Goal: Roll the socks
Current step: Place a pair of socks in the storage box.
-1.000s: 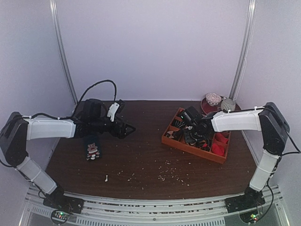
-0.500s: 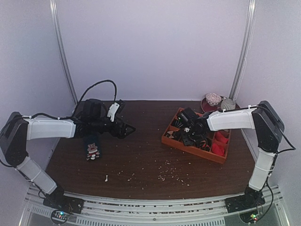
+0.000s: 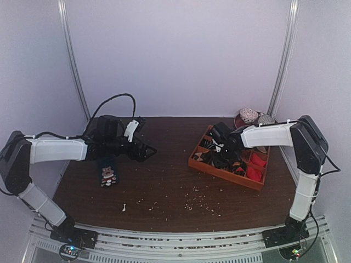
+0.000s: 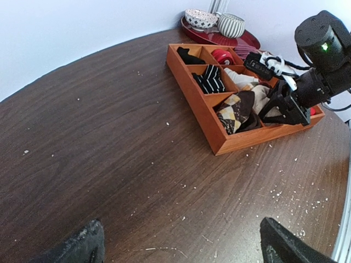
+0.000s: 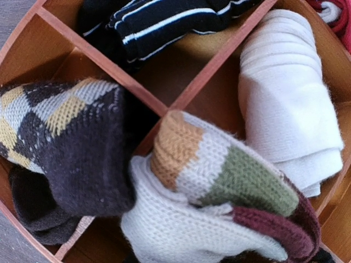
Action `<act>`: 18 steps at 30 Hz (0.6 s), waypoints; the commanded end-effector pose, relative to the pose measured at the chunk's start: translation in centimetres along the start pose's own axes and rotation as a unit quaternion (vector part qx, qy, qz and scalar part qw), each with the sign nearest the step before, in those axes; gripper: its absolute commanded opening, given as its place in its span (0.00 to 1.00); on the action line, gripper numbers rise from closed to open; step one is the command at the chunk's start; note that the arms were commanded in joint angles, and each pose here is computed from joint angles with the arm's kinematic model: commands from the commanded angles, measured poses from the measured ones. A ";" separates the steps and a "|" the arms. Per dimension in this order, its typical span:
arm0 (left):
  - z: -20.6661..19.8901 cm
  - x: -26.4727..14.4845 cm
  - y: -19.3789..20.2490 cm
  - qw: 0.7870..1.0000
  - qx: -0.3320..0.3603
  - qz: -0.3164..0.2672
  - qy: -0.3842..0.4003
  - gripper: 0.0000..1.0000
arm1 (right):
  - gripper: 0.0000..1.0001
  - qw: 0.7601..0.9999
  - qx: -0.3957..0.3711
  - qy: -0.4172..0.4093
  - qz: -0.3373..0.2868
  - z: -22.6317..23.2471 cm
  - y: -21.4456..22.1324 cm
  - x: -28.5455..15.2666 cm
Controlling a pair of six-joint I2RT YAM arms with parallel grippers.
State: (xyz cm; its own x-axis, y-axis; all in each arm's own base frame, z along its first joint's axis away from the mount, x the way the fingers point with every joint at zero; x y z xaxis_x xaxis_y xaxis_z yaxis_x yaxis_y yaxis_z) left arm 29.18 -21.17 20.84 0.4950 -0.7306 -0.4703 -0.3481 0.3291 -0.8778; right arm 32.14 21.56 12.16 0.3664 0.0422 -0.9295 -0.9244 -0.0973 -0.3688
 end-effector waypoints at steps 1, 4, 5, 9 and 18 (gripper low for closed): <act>0.2 -0.5 -0.5 1.000 0.015 -0.007 -0.019 0.98 | 0.21 0.989 -0.015 0.011 0.146 -1.1 5.6 5.8; 0.2 -0.5 -0.5 1.000 0.016 -0.003 -0.023 0.98 | 0.26 0.991 -0.010 0.009 0.130 -1.2 5.4 5.0; 0.3 -0.5 -0.5 1.000 0.016 -0.003 -0.023 0.98 | 0.28 0.993 -0.006 0.006 0.118 -1.3 5.0 4.4; 0.2 -0.5 -0.8 1.000 0.016 -0.007 -0.022 0.98 | 0.36 0.997 0.007 -0.011 0.073 -1.2 3.3 1.9; 0.3 -0.8 -0.8 0.999 0.013 -0.006 -0.029 0.98 | 0.55 0.999 0.025 -0.027 0.020 -1.6 1.1 -1.5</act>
State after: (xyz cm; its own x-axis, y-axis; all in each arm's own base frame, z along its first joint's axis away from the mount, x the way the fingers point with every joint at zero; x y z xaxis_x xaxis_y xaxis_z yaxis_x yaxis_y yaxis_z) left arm 29.19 -20.86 20.40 0.5110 -0.6971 -0.5030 -0.3676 0.3517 -0.8609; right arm 32.12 21.11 13.83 0.4045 0.1383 -0.9040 -0.9104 -0.0325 -0.4124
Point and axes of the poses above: each gripper's point midway between its finger pads, its own x axis out along the fingers, its own z axis along the line the jaws close on, y = z × x, the point moved 10 cm from there along -x, back along the fingers, and after that the axes turned 7 degrees about x, right-handed, at the moved point
